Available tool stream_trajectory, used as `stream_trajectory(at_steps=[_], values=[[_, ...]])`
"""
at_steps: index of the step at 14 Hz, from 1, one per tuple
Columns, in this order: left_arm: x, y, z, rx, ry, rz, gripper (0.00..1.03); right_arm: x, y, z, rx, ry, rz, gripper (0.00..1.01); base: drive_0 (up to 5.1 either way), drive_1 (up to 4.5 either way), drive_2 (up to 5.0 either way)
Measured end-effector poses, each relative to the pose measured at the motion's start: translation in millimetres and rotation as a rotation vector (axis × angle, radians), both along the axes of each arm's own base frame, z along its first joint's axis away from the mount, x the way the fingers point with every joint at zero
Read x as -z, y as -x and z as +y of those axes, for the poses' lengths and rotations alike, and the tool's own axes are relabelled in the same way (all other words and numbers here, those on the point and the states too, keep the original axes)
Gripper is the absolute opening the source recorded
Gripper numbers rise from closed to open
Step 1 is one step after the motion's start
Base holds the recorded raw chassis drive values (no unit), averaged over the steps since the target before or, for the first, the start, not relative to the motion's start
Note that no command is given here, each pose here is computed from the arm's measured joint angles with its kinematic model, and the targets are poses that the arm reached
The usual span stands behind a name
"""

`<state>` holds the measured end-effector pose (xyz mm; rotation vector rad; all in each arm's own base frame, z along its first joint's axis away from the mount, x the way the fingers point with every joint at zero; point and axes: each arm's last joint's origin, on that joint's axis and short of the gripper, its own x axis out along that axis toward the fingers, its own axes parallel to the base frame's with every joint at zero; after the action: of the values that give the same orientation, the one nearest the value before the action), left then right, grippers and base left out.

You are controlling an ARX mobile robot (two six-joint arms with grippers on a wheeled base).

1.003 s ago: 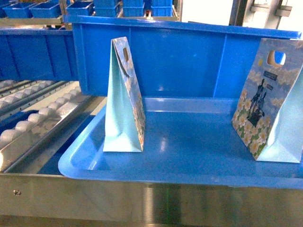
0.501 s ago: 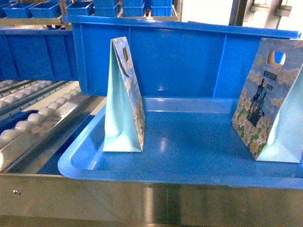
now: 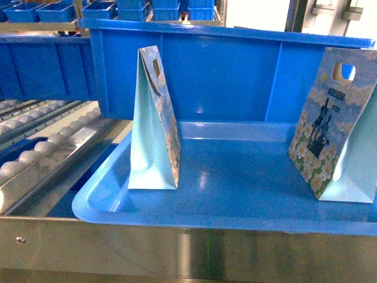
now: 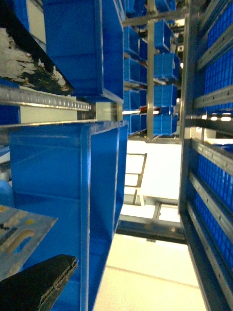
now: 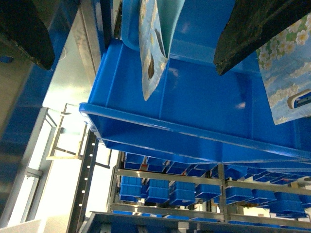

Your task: Move flower gift bag to table near conveyor

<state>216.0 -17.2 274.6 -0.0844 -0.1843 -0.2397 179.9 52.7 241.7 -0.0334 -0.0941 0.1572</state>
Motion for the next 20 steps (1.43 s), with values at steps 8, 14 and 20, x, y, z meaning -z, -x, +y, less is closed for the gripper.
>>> stream_trajectory(at_steps=[8, 14, 20], values=[[-8.7, -52.8, -81.0, 0.089, -0.124, 0.105, 0.98, -17.1, -71.2, 22.6, -0.06, -0.002, 0.203, 0.98, 0.0, 0.0, 0.0], [-8.7, -53.0, -81.4, 0.083, -0.139, 0.101, 0.98, -9.0, -119.8, 20.4, -0.004, -0.023, 0.357, 0.98, 0.0, 0.0, 0.0], [-8.7, -53.0, -81.4, 0.081, -0.147, 0.098, 0.98, 17.7, -134.7, 18.9, -0.002, -0.039, 0.486, 0.98, 0.0, 0.0, 0.0]])
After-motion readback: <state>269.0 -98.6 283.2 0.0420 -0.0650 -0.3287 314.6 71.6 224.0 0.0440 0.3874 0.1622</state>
